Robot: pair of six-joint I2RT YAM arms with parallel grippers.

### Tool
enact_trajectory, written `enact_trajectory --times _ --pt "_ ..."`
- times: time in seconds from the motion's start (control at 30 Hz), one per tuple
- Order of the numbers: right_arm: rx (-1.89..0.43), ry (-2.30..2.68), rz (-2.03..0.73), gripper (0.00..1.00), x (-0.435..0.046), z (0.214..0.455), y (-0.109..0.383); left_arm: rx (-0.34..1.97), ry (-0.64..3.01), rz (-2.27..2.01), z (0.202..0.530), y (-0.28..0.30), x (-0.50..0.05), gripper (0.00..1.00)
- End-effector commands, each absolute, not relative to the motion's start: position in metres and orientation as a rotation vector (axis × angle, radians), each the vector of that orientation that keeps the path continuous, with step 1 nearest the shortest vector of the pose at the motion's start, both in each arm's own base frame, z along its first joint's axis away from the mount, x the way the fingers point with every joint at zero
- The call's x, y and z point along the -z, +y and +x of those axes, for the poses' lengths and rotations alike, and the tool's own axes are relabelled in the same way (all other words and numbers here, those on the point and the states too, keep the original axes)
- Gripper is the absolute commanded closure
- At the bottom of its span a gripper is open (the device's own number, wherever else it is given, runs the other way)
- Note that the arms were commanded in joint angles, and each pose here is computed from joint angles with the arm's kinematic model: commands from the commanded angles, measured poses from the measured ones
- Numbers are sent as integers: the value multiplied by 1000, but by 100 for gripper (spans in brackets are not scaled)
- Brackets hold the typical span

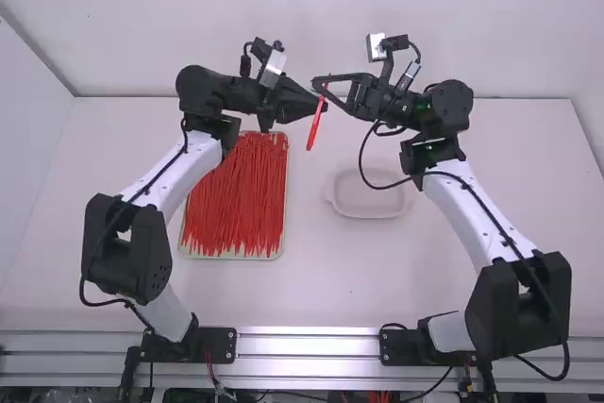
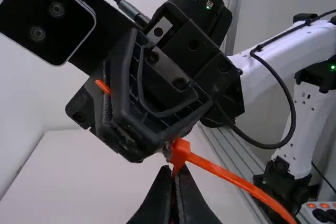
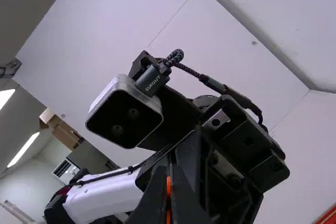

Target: Fasten the cable tie

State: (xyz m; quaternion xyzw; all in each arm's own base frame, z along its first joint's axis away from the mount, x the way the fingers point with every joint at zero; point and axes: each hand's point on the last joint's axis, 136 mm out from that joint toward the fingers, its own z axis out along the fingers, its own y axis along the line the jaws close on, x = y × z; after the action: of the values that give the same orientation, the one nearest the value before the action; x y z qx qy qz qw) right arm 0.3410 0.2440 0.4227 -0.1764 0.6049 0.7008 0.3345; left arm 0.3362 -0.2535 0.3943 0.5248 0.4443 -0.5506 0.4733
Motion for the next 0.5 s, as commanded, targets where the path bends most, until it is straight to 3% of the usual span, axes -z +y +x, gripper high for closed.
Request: enact_trajectory --times 0.0,0.47 --pt "-1759 1416 -519 100 -482 331 236 1422 1134 1349 325 -257 -365 98" --pt "-1655 1392 -535 100 -528 334 234 1427 1114 1361 310 -261 -330 98"
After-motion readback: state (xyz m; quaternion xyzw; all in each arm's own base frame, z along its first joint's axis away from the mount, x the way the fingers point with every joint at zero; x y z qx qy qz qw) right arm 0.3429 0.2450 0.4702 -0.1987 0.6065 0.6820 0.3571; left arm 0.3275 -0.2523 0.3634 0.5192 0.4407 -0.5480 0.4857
